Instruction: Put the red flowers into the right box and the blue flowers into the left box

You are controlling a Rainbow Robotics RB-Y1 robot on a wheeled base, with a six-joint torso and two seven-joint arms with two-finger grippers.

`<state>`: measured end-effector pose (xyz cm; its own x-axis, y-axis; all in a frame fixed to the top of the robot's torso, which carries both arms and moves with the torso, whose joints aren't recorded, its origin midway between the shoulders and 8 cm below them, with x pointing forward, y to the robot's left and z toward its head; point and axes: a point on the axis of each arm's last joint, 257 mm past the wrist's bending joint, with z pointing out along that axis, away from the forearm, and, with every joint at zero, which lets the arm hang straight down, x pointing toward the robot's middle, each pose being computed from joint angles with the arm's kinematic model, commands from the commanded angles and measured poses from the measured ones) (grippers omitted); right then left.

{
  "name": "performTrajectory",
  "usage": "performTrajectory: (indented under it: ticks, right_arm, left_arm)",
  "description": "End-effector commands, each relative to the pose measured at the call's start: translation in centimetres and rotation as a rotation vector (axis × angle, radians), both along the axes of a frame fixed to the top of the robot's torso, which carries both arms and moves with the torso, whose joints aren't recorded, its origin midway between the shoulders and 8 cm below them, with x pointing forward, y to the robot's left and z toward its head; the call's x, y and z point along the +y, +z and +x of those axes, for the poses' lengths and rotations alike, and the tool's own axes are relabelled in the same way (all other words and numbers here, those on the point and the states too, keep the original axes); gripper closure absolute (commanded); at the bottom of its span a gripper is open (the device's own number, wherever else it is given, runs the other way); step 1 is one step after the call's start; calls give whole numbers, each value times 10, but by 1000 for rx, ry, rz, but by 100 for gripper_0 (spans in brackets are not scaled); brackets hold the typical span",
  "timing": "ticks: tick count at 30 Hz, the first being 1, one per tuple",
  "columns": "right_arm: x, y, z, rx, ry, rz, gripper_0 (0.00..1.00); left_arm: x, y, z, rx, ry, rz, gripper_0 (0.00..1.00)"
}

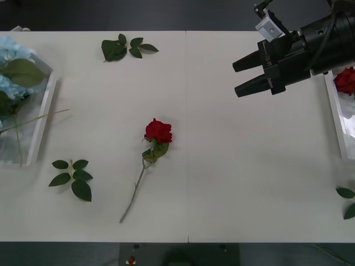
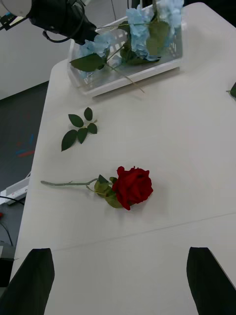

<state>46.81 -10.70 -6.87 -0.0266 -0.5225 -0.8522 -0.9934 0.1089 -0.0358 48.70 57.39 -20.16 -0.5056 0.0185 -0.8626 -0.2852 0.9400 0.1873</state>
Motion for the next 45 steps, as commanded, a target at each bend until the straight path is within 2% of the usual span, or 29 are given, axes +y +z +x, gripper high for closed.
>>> performTrajectory:
  ticks: [1, 5, 10, 16, 19, 24, 31, 37, 45]
  right_arm:
    - [-4, 7, -3, -12, 1, 8, 22]
    - [-3, 7, -3, -10, 2, 12, 22]
    - [-2, 8, -4, -10, 4, 15, 22]
    - [-2, 8, -4, -10, 4, 15, 22]
    - [-3, 8, -4, -10, 3, 14, 22]
    - [-3, 8, -3, -9, 2, 15, 22]
    - [-3, 8, -4, -10, 3, 14, 22]
    - [-6, 7, -2, -11, -4, 8, 21]
    - [-7, 5, -2, -7, -6, 6, 22]
  left_arm:
    - [1, 15, -14, 14, -15, -42, 23]
    - [-26, 35, -29, 56, -91, -145, 6]
    - [-80, 78, -54, 98, -254, -208, 4]
    - [-128, 131, -68, 105, -351, -87, 4]
    - [-168, 134, -70, 137, -393, -90, 4]
    - [-243, 106, -54, 185, -445, -127, 4]
    - [-329, 21, -18, 235, -545, -205, 0]
    - [-368, -31, -12, 264, -649, -190, 0]
    - [-405, -67, -9, 257, -773, -142, 0]
